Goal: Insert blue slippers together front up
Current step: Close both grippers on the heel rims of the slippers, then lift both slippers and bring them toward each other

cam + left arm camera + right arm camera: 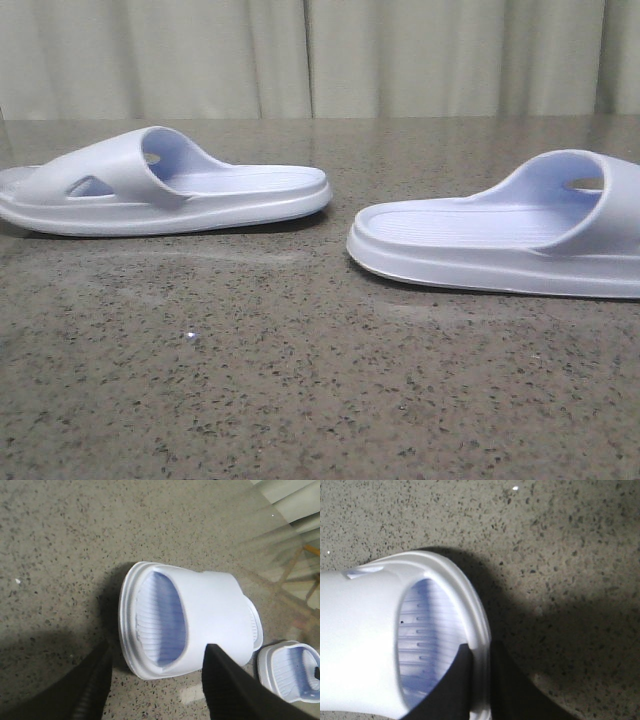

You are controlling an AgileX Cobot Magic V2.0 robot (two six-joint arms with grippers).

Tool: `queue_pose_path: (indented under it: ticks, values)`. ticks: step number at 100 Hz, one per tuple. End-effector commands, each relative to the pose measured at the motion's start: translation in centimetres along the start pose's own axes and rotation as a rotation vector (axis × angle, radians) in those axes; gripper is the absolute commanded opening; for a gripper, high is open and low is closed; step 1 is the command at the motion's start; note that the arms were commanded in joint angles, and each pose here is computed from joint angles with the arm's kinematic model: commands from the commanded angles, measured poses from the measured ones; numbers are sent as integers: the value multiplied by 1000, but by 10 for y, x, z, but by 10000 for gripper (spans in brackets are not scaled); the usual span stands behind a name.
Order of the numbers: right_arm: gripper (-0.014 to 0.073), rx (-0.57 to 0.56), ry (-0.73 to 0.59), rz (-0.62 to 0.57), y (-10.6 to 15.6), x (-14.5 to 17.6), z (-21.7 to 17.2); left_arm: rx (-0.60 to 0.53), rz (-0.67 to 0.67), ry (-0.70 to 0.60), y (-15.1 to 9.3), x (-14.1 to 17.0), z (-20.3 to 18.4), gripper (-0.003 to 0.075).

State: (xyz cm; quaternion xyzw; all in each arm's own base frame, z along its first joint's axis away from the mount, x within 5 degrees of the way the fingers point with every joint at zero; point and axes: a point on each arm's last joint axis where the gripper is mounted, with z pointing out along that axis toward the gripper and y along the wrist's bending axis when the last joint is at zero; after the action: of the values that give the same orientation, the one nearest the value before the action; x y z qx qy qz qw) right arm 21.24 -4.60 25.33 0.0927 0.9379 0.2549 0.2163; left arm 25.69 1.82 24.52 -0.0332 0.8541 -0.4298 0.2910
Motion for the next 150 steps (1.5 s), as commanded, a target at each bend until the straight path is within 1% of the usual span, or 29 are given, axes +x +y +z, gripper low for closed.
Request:
queue_pose_path:
  ticks: [1,14,37,56,76,92,102,109,116,125,140,150]
  values:
    - [-107,-17,-72,-10,7,-9,-9,91,9,-37,-11,-15,-3,358]
    - [-107,-21,-75,-8,7,-9,-9,93,24,-34,-9,-25,-2,358]
    - [-107,-20,-78,-9,7,-9,-9,91,54,63,-7,-24,19,358]
    - [-107,-20,-78,-9,7,-9,-9,91,84,108,-8,-29,33,358]
    - [-107,-20,-78,-9,7,-9,-9,69,52,134,3,-31,43,358]
    - [-107,-20,-78,-11,7,-9,-9,82,49,151,4,-32,47,356]
    - [-107,-20,-78,-13,7,-9,-9,86,44,165,5,-31,52,317]
    - [-107,-20,-78,-13,7,-9,-9,90,39,174,6,-30,55,254]
    - [-107,-20,-78,-14,7,-9,-9,96,32,182,7,-29,56,162]
    - [-107,-17,-82,-14,7,-10,-9,96,28,183,8,-29,57,20]
    - [-107,-21,-104,-4,7,-12,-9,150,43,194,1,-34,54,15]
    - [-107,-84,-152,-8,14,-17,-11,194,80,185,-12,-42,49,15]
